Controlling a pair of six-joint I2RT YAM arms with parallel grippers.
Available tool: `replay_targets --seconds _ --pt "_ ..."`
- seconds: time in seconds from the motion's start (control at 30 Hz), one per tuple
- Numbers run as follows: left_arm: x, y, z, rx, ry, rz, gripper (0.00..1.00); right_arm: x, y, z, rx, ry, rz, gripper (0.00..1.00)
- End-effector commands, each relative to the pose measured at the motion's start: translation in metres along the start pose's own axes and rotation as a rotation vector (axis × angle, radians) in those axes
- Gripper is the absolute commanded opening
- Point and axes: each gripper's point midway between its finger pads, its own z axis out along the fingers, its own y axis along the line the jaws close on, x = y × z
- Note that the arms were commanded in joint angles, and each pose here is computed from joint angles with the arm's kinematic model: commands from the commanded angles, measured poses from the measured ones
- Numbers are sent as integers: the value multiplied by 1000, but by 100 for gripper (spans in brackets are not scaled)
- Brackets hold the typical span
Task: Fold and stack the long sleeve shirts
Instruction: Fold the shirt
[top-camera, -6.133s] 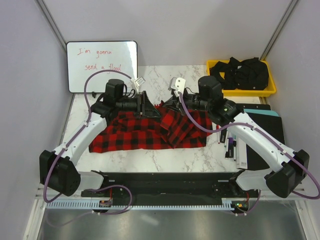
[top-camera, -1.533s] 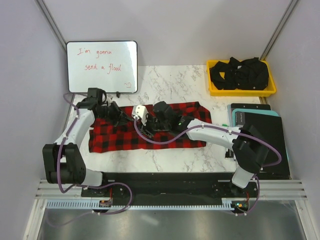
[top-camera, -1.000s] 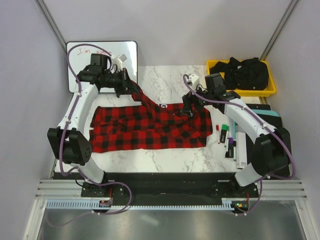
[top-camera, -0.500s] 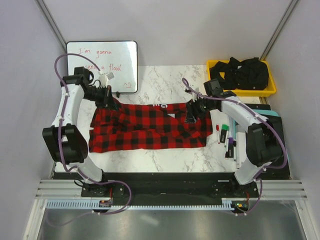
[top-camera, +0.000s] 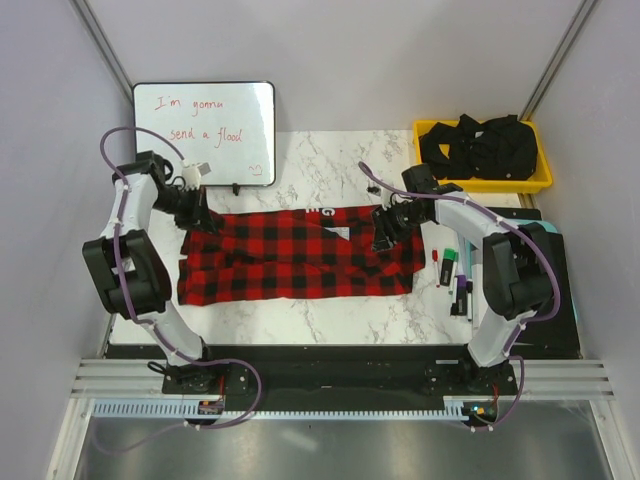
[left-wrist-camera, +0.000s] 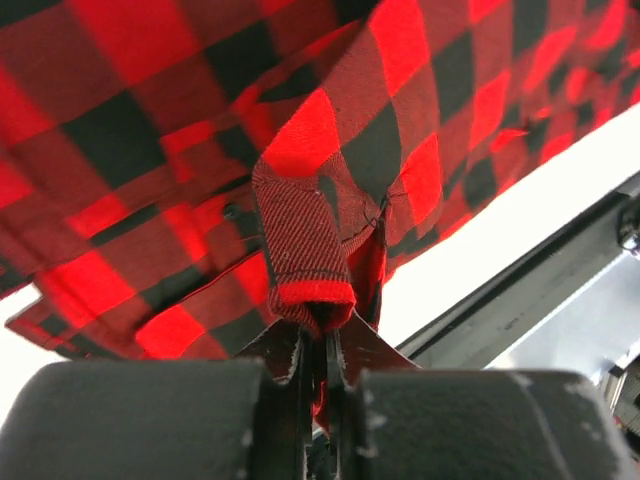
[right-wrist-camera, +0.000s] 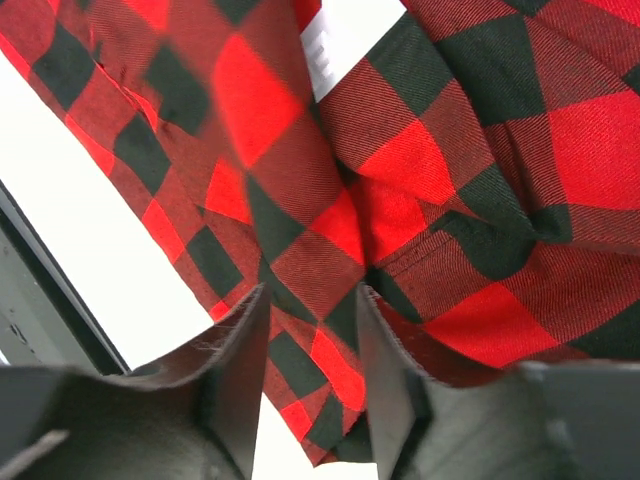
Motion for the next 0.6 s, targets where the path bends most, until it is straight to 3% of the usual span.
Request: replay_targets --seconds 0.0,0.03,0.1,0.13,0.23,0.4,0.57 --pt "8 23 6 -60 12 29 14 4 -3 4 13 22 -13 42" --pt "12 26 10 -63 25 20 24 4 -3 4 17 23 -15 39" --pt "13 31 13 -82 21 20 33 5 -5 4 34 29 -13 37" --pt "15 34 13 -96 24 16 43 3 -4 4 38 28 -21 37" --pt "4 41 -1 -114 -52 36 58 1 0 2 64 31 -43 36" --pt "-12 29 -20 -89 -153 203 64 15 6 9 124 112 -92 34" --pt "0 39 -6 -128 -83 356 61 28 -11 35 172 244 -99 34"
